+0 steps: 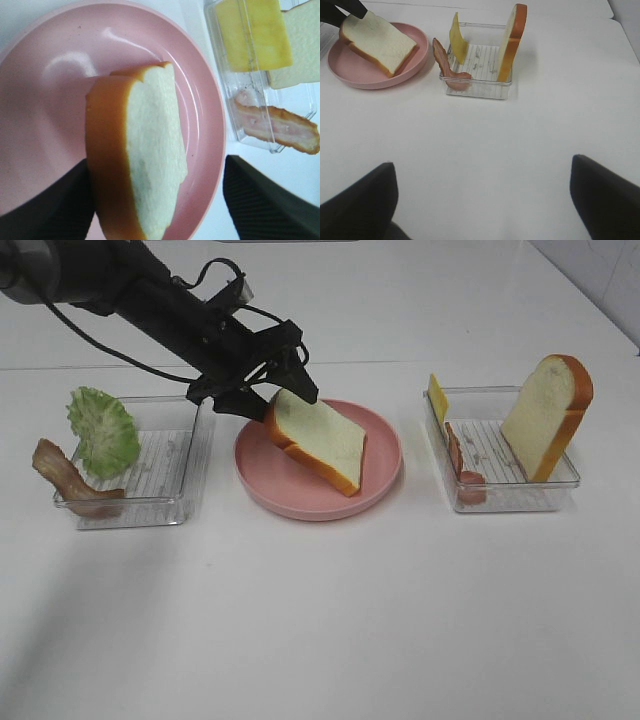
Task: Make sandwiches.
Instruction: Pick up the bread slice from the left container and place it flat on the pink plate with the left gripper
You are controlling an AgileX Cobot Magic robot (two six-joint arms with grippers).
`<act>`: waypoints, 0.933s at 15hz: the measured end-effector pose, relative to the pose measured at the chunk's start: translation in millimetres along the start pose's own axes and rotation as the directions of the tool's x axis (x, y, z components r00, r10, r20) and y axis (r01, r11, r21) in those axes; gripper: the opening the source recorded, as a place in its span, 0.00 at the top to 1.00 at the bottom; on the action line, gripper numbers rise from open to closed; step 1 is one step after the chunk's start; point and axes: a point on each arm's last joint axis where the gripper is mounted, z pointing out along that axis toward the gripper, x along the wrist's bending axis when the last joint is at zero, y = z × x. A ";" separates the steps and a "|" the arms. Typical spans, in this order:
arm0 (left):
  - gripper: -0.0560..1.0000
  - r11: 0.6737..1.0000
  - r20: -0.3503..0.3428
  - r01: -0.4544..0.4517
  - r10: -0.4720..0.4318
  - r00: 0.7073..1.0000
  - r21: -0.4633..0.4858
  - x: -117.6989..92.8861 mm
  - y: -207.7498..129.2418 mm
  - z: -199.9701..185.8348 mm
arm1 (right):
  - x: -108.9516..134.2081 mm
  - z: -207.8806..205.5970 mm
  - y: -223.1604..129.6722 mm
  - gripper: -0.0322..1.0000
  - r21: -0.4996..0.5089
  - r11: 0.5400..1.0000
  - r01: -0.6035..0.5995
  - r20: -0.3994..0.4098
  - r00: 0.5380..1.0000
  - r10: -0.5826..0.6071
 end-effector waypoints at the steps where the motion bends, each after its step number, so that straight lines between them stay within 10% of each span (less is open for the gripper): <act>1: 0.31 1.000 -0.034 -0.018 0.018 0.999 0.009 -3.6 -2.7 3.8 | 0.0 0.0 0.0 0.12 0.000 1.000 0.000 0.000 1.000 0.000; 7: 0.31 0.990 -0.281 -0.138 0.143 0.949 0.040 -25.9 -14.3 14.6 | 0.0 0.0 0.0 0.12 0.000 1.000 0.000 0.000 1.000 0.000; 14: 0.27 0.989 -0.412 -0.148 0.138 0.901 0.008 -54.5 4.9 -33.4 | 0.0 0.0 0.0 0.12 0.000 1.000 0.000 0.000 1.000 0.000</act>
